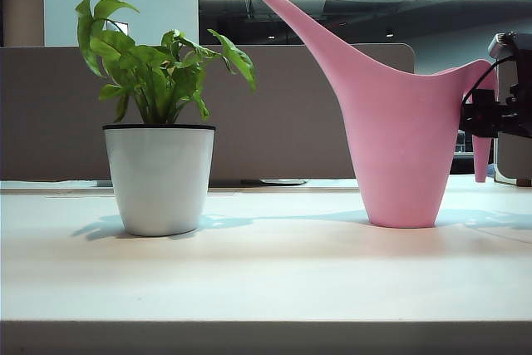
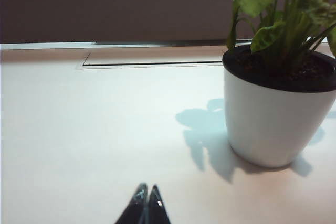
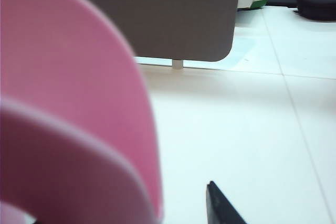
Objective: Pick up the watering can from the table, water the potted plant, and put the can back.
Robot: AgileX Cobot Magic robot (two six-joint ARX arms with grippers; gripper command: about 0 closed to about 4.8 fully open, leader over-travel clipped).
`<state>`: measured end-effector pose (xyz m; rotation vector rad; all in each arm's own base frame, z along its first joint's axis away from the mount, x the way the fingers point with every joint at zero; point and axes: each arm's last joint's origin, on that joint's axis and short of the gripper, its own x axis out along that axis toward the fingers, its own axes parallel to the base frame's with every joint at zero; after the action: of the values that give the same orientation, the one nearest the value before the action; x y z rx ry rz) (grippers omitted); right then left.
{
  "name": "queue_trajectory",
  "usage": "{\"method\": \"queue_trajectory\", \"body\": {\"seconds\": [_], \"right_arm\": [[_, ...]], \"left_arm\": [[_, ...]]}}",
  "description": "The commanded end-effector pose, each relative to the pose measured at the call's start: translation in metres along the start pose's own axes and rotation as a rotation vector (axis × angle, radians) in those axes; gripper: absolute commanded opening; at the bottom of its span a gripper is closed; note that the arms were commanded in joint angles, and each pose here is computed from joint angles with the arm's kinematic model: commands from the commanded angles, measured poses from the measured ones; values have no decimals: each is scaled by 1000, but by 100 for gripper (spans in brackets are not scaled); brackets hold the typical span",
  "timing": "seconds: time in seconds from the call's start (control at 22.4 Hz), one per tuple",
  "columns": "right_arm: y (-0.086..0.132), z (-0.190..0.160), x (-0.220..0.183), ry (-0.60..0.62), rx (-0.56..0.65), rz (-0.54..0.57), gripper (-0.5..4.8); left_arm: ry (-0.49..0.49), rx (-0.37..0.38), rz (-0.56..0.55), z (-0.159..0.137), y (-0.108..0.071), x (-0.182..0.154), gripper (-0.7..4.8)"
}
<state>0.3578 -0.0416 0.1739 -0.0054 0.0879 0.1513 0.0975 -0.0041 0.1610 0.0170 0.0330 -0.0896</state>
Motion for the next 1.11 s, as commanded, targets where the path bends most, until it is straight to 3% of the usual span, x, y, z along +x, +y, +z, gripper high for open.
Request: {"method": "queue_trajectory", "body": {"seconds": [0.04, 0.27, 0.36, 0.85, 0.94, 1.11], "right_arm": [[-2, 2, 0, -6, 1, -2, 139], [-1, 5, 0, -33, -6, -1, 132], [-1, 9, -1, -59, -14, -3, 104], [0, 62, -12, -266, -75, -56, 103], [3, 83, -14, -320, -123, -55, 103], [16, 105, -13, -310, -251, -48, 103]], "left_arm": [[-10, -3, -1, 2, 0, 0, -5], [-10, -3, -1, 2, 0, 0, -5], [-10, -3, -2, 2, 0, 0, -5], [-10, -3, -2, 2, 0, 0, -5], [-10, -3, -2, 2, 0, 0, -5], [-10, -3, -2, 2, 0, 0, -5]]}}
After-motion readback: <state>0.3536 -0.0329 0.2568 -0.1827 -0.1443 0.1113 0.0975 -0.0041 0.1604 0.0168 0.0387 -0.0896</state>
